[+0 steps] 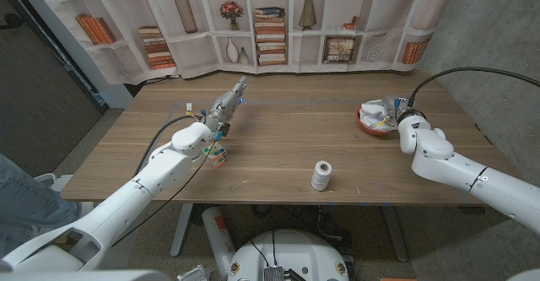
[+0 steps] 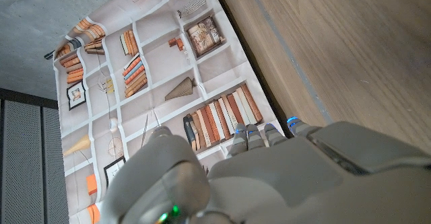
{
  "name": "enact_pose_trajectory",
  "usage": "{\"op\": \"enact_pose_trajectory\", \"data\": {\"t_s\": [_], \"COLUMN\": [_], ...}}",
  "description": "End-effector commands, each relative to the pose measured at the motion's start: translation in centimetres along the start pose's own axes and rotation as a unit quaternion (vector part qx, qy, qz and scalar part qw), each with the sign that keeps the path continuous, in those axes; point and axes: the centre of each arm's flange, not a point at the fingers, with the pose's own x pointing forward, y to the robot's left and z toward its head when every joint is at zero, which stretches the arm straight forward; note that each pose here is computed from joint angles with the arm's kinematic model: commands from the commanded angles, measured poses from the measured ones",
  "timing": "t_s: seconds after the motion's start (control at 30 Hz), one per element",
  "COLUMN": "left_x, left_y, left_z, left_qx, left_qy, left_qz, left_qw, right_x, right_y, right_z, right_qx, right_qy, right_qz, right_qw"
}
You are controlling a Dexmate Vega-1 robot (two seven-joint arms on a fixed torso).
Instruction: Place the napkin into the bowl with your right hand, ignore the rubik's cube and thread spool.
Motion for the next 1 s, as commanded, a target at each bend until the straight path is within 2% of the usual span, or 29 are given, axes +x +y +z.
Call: {"op": "enact_pose_trajectory", "data": {"t_s": [0.03,0.57,1.0], "left_x": [0.10,-0.13,-0.04], "left_y": [-0.14,-0.02,-0.24], "left_z": [-0.48,-1.02,-1.43], "left_qx": [-0.005,-0.008,-0.010], "left_qy": [0.000,0.005,0.008], "left_qz": [-0.001,0.001,-0.003], "left_qw": [1.000,1.000,1.000], "right_x": [-0.06,0.29,-0.11], "right_y": [0.19,1.16,0.64], "right_z": [0.41,1.06,1.09], "right_qx": [-0.005,-0.012,-0.019], "right_qy": [-0.007,-0.009,-0.009], "right_qz": [0.009,0.028,0.028], "right_qw": [0.9999,0.9995,0.9994]}}
